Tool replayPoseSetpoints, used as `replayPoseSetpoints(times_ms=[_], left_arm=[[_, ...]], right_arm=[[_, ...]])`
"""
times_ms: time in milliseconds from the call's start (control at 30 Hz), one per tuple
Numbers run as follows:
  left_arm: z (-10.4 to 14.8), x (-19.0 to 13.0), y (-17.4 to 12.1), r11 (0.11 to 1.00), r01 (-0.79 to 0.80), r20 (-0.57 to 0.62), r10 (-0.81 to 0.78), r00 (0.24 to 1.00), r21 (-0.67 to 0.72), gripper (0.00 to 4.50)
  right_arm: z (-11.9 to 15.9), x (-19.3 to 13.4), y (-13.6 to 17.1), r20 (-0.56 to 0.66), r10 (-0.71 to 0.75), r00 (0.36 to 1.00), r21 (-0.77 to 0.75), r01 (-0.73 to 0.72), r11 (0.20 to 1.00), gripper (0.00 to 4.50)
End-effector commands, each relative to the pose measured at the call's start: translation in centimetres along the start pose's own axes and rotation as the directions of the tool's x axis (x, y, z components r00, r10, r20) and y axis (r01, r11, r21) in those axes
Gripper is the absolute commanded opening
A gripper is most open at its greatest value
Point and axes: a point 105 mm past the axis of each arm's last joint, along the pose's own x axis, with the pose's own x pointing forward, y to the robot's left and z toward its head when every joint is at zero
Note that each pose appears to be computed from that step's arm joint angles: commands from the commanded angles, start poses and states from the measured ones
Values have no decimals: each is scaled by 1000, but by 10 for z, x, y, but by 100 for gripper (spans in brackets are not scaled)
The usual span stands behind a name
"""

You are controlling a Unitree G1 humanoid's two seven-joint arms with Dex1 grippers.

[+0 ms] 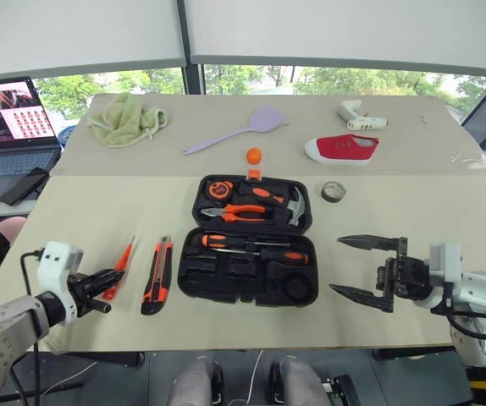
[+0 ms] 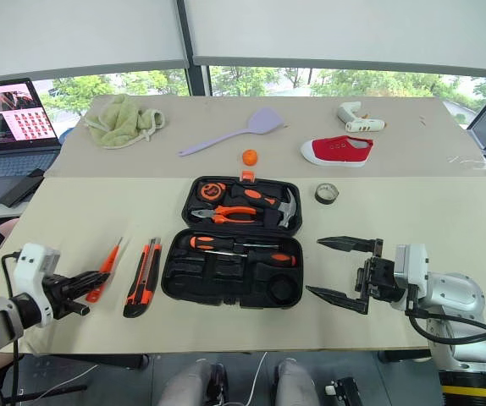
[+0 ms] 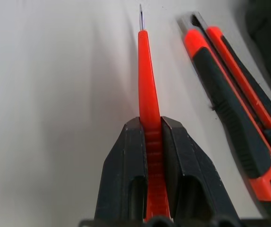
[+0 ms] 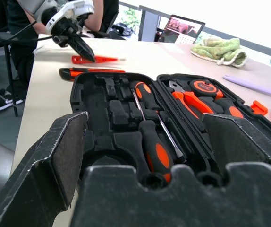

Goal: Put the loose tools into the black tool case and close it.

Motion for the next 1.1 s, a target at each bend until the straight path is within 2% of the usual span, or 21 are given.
replayPoseSetpoints(times_ms=[33, 133, 233, 300, 600, 733, 967, 1100], left_arm=[[-8, -10, 17, 991, -125, 8, 125, 992, -39, 15], [-23, -16, 22, 982, -177, 6, 178, 984, -72, 15], [-28, -19, 29, 972, -218, 18, 220, 975, -82, 15], [-27, -20, 31, 969, -235, 30, 238, 971, -76, 105], [-19, -25, 33, 961, -275, 93, 276, 957, -26, 442], [-9, -28, 29, 961, -277, 141, 276, 951, -9, 447], [-4, -13, 1, 939, -318, 126, 334, 934, -133, 447], [-6, -3, -8, 923, -362, 94, 375, 922, -133, 447]], right_arm=[[12, -1, -2, 2, 9, 1000, -40, -9, 999, 450], [14, -2, -2, -3, 19, 1000, -33, -19, 999, 450], [16, -3, -4, -7, 23, 1000, -29, -23, 999, 450], [17, -3, -4, -12, 25, 1000, -28, -25, 999, 450], [17, -2, -5, -22, 19, 1000, -20, -19, 1000, 450], [16, -2, -4, -30, 19, 999, -6, -19, 1000, 450], [18, -1, -7, -40, 32, 999, 6, -32, 999, 450], [18, 0, -8, -39, 40, 998, 9, -40, 999, 450]])
